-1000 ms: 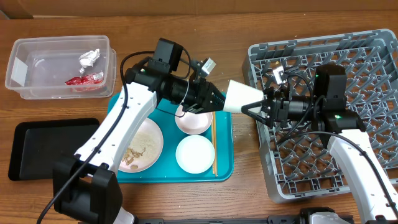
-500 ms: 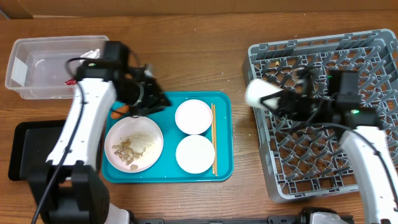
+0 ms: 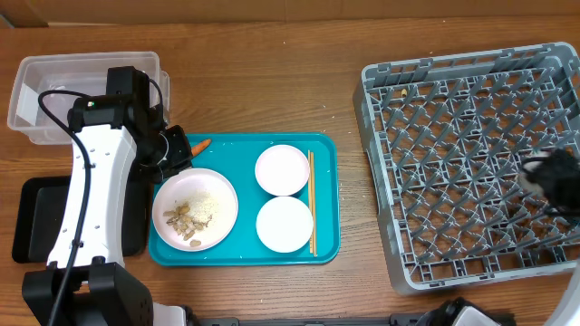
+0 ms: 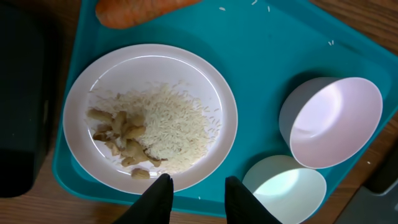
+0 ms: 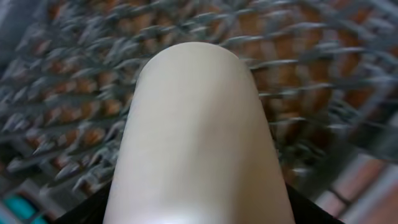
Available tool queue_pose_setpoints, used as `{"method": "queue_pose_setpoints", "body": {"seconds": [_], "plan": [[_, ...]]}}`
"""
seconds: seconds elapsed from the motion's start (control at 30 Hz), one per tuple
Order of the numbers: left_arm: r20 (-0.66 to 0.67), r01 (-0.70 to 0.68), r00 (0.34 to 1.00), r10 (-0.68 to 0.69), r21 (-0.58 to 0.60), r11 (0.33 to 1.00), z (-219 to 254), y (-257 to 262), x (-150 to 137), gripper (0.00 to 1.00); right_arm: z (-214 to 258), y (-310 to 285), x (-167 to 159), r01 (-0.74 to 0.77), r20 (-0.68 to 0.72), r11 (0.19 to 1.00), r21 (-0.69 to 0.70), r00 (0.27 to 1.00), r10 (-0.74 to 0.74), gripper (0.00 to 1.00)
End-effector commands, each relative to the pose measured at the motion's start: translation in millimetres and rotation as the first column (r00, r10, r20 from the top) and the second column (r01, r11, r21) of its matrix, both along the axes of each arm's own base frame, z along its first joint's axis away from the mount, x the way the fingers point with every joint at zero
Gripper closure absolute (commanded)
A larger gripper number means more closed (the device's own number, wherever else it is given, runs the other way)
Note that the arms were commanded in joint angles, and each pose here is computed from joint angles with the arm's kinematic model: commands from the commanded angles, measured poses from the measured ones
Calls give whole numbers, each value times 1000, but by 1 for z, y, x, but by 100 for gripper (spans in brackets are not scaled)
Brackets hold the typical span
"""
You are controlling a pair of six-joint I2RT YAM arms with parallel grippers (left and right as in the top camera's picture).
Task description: Sort waste into correct bins and load items into the dishwasher
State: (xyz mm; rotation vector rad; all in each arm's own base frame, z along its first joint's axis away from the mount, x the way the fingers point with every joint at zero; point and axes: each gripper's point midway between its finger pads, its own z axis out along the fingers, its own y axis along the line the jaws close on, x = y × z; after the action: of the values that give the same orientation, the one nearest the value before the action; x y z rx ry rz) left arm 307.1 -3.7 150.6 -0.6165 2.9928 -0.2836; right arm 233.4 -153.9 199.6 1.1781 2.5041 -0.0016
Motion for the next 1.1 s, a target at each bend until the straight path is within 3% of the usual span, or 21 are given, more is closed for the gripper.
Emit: {"method": "queue_pose_setpoints", "body": {"seconds": [0.0,0.27,0.63,0.77,0.9,1.07], "plan": [[35,23,999,-24,35,999,9,5,3,70,-9,-29,-28,153,-76,986,-69,984,-158,44],[34,23,999,-24,34,999,9,5,3,70,-31,-45,-39,242,-95,969,-40,965,-245,44],[33,24,999,-25,32,999,9,4,2,68,-65,-45,-27,230,-164,972,51,962,-219,17],[31,24,999,-25,31,999,9,4,2,66,-68,-38,-16,210,-128,971,115,972,-195,14],[31,24,999,-25,31,999,9,4,2,62,-50,-20,7,99,-5,975,197,995,-99,15],[30,24,999,-25,31,999,8,4,2,59,2,30,45,-196,226,959,203,963,149,16]]}}
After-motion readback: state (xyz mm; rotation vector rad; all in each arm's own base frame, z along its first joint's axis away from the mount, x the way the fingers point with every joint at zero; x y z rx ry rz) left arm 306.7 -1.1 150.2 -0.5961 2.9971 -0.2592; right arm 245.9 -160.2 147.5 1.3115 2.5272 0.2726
